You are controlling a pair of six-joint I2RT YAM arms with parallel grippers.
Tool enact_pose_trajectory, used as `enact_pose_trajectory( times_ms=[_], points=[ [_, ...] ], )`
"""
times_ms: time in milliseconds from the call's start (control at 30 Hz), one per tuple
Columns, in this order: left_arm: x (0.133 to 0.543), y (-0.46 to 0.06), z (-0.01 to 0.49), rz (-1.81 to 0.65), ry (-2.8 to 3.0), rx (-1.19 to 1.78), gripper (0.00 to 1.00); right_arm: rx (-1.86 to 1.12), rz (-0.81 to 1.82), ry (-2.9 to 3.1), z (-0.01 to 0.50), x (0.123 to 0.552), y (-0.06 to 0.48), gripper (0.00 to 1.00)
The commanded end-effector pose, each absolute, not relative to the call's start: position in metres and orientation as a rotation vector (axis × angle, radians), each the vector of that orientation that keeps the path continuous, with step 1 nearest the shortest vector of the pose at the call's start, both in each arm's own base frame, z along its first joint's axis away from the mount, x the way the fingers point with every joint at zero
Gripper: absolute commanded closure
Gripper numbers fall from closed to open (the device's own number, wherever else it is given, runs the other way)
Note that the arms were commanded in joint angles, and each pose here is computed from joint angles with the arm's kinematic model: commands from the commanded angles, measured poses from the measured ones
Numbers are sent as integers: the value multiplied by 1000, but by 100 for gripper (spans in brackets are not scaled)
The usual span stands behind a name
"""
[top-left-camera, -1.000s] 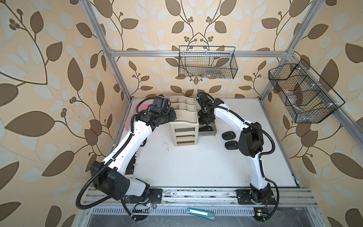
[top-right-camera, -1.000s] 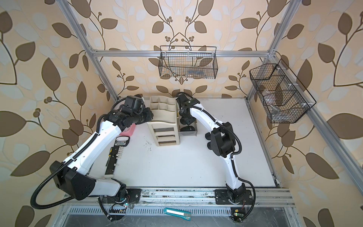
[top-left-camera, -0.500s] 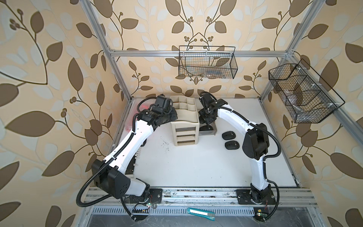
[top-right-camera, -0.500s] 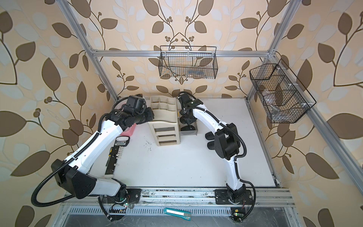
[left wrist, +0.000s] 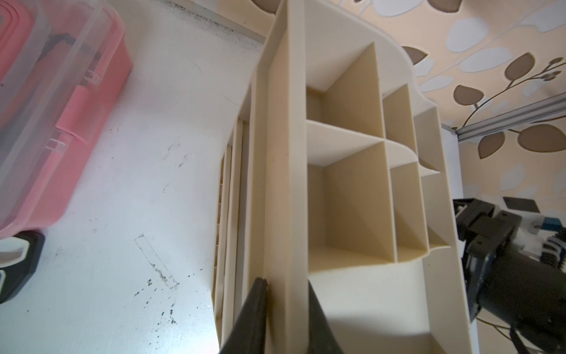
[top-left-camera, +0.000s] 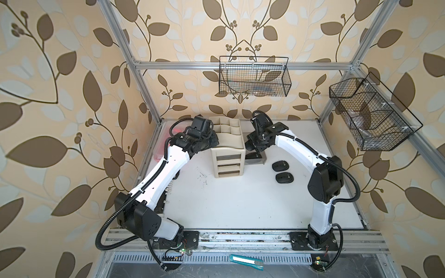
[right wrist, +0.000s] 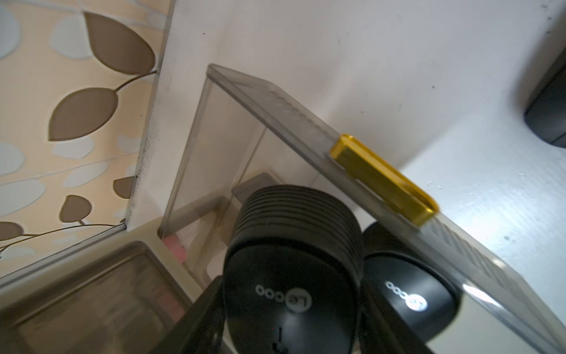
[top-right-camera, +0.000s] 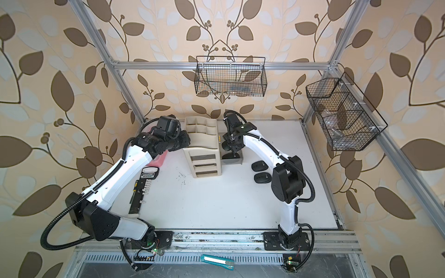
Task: Take the mice out of the drawer
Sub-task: Pick up the mouse from the drawer, then place the mouse at the center of the board.
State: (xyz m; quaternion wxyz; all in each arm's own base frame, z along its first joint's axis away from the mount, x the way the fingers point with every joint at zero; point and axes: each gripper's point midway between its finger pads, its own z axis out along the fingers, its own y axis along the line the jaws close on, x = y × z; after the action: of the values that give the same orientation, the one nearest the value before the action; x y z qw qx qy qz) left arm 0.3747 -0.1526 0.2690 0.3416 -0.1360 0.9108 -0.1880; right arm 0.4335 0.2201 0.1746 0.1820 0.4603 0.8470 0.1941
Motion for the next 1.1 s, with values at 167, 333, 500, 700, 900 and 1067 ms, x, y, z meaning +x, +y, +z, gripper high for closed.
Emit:
enact_pose_trajectory(
  times_ms=[167, 333, 500, 700, 900, 1067],
  points=[
    [373, -157, 255, -475, 2433, -374, 62, 1235, 537, 2345, 214, 405, 176, 37],
    [371, -157, 264, -488, 2414, -352, 53, 1270, 513, 2306, 214, 371, 135, 37],
    [370, -155, 266, -479, 2406, -338, 47, 1311, 350, 2306, 198, 320, 80, 36],
    [360, -154, 281, -520, 2365, -307, 40, 1403, 178, 2344, 144, 254, 43, 36],
    [355, -160, 286, -571, 2353, -273, 37, 1521, 113, 2368, 79, 213, 32, 36],
    [354, -159, 285, -567, 2356, -265, 37, 1550, 6, 2368, 57, 207, 29, 36]
  ],
)
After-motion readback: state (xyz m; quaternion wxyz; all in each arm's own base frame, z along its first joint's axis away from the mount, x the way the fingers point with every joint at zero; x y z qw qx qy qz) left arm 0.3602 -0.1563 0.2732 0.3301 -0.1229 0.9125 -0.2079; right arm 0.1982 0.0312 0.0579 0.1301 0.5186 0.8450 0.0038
